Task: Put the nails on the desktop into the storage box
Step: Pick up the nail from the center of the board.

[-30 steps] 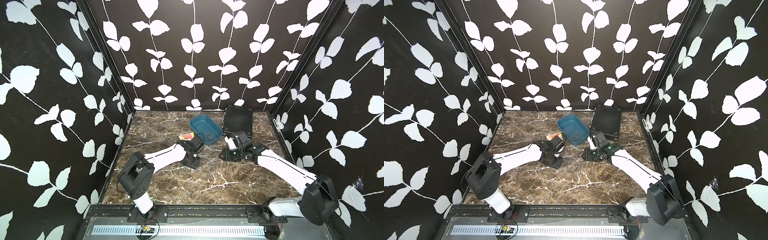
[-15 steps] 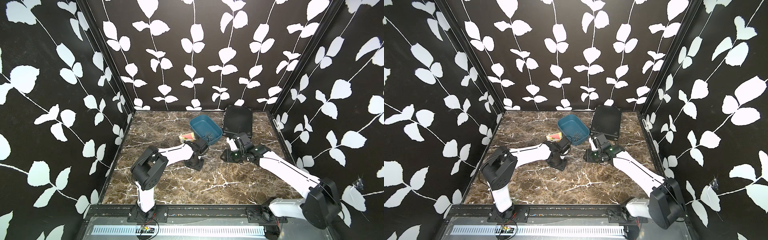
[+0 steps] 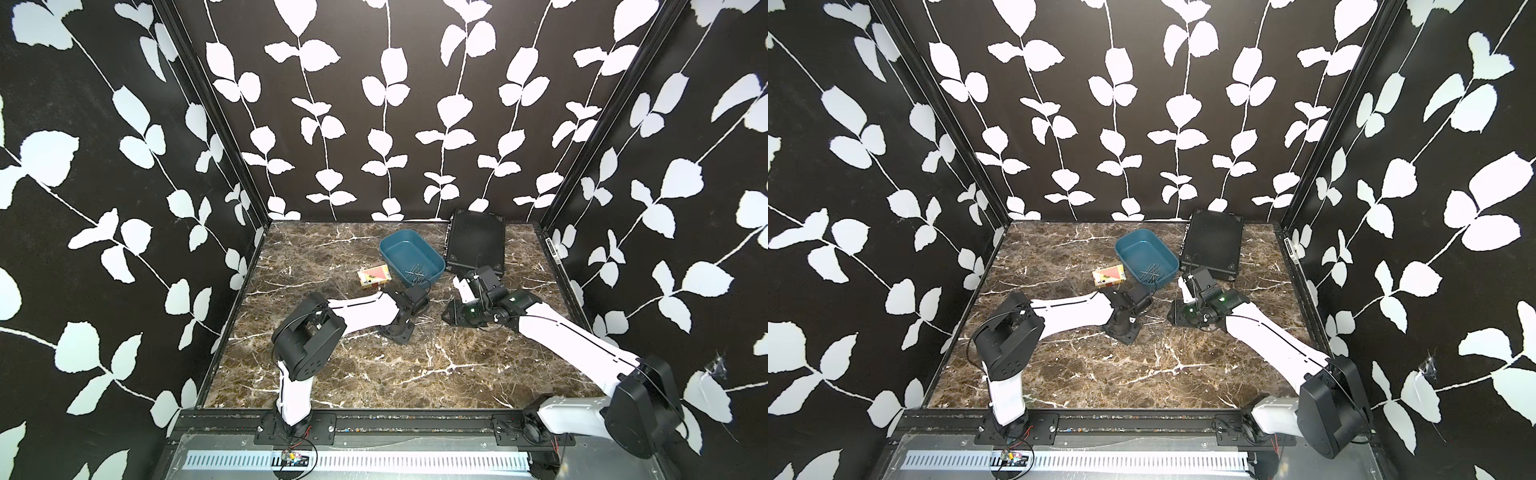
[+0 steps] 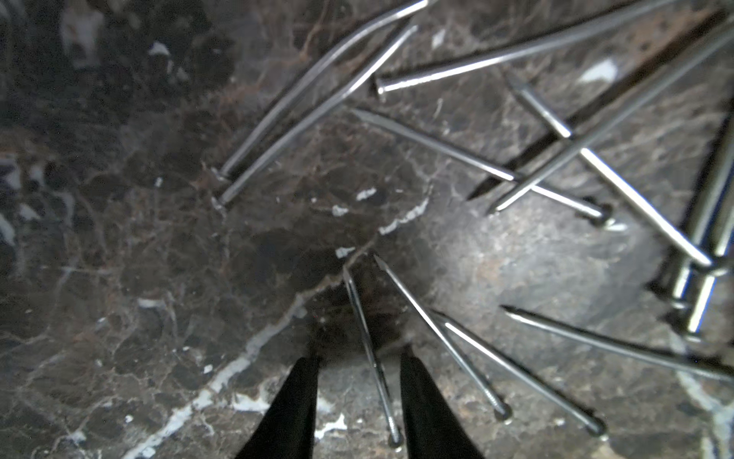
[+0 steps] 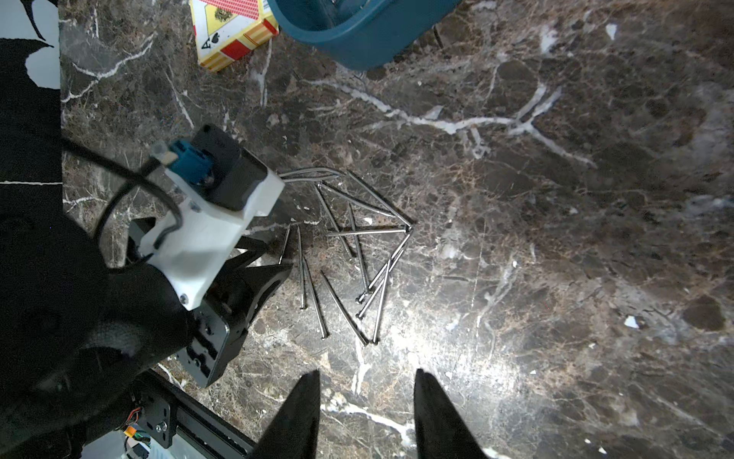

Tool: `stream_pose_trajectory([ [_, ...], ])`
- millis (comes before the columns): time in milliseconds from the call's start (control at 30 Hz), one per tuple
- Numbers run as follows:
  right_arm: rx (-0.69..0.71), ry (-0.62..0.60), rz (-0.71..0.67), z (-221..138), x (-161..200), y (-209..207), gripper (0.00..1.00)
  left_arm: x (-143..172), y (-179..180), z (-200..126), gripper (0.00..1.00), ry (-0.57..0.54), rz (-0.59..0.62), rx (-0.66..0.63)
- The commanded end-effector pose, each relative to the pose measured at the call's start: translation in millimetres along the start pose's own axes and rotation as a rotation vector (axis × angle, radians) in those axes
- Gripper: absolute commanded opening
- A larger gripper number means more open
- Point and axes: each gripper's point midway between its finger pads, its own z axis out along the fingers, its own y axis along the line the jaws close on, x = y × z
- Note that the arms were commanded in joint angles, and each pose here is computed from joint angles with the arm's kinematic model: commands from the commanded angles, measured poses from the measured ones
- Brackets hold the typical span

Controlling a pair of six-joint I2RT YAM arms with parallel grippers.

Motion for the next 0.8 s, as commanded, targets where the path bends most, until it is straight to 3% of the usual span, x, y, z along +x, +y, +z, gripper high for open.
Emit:
stream_pose_trajectory([
  [0, -0.007, -0.005, -0.033, -2.2, -10.1, 8.5, 0.41, 55.4, 4.5, 56.2, 0.21, 0.181, 0.022, -0.061],
  [167, -0.023, -0.003, -0.039, 1.4, -17.7, 14.7, 0.42, 68.3, 7.6, 60.7, 0.0, 0.208, 0.005, -0.067],
  [467, -0.034, -0.036, -0.036, 0.3, -22.5, 16.3, 0.42, 62.9, 44.6, 34.1, 0.0, 0.198, -0.039, -0.092],
  [567, -0.041, -0.052, -0.03, -1.0, -23.5, 16.8, 0.42, 44.1, 67.4, 6.8, 0.0, 0.145, -0.062, -0.095],
  [767, -0.035, -0.078, -0.033, -5.2, -23.7, 14.7, 0.42, -24.2, 85.9, -75.4, 0.0, -0.089, -0.061, -0.029],
])
